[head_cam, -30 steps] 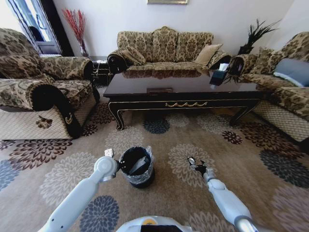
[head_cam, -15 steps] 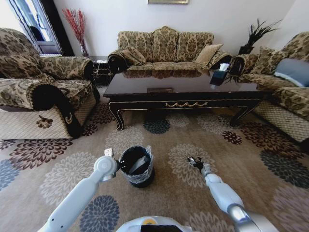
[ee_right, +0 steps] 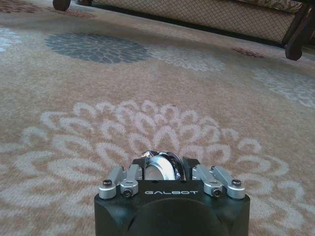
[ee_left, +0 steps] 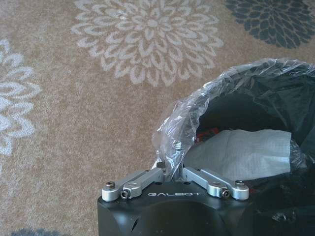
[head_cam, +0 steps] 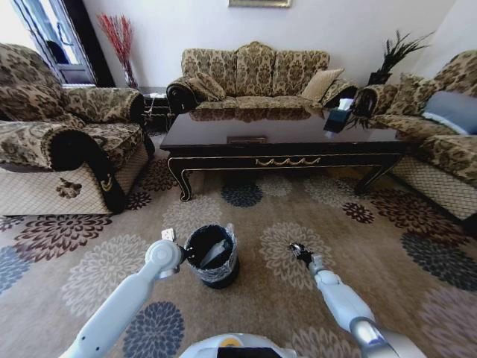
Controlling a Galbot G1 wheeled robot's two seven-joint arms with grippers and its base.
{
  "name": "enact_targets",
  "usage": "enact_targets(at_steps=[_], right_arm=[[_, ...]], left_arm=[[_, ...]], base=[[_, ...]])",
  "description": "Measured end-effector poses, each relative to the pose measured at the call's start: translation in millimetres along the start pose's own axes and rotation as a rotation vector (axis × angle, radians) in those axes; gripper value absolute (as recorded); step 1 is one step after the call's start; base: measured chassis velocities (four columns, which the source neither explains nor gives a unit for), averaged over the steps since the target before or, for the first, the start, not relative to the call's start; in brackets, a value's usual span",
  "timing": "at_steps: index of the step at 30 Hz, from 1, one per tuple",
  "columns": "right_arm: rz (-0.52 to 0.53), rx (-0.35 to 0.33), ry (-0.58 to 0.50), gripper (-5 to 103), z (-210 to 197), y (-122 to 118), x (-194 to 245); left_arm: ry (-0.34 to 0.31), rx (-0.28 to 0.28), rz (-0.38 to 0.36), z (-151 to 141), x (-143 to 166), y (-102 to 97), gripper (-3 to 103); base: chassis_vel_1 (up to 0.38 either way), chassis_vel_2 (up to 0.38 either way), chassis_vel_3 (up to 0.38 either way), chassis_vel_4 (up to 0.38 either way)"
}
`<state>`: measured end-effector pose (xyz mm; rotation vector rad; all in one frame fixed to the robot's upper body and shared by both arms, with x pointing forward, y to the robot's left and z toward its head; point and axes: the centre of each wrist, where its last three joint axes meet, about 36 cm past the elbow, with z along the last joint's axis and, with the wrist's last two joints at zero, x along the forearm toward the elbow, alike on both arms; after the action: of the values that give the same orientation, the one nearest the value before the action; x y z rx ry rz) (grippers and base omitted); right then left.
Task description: Move to the front of the table and pick up the trash from the floor, then place it into the trash bin.
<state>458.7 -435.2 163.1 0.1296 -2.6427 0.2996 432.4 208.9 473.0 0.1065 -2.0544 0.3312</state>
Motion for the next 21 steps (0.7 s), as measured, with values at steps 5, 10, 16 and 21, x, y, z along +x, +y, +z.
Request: enact_targets(at_steps=[5, 10, 16, 21], right_arm=[[-0.001, -0.003, -0.004, 38, 2, 3, 4], [-0.002, -0.017, -0.029, 38, -3, 2, 16], [-0.008, -0.042, -0.112, 24, -28, -3, 38], [-0.014, -0.051, -0.165, 3, -48, -7, 55]], left_arm=[[0.000, 0.001, 0.003, 1, 0, -0.5, 0], [0.001, 0.001, 0.004, 1, 0, -0.6, 0], [0.001, -0.002, 0.014, 1, 0, -4.5, 0], [0.007, -0.005, 0.028, 2, -2, -11.7, 0]], base=[[0.000, 0.000, 0.000, 0.000], [0.000, 0.000, 0.000, 0.000], [0.000, 0.000, 0.000, 0.000], [0.000, 0.000, 0.000, 0.000]])
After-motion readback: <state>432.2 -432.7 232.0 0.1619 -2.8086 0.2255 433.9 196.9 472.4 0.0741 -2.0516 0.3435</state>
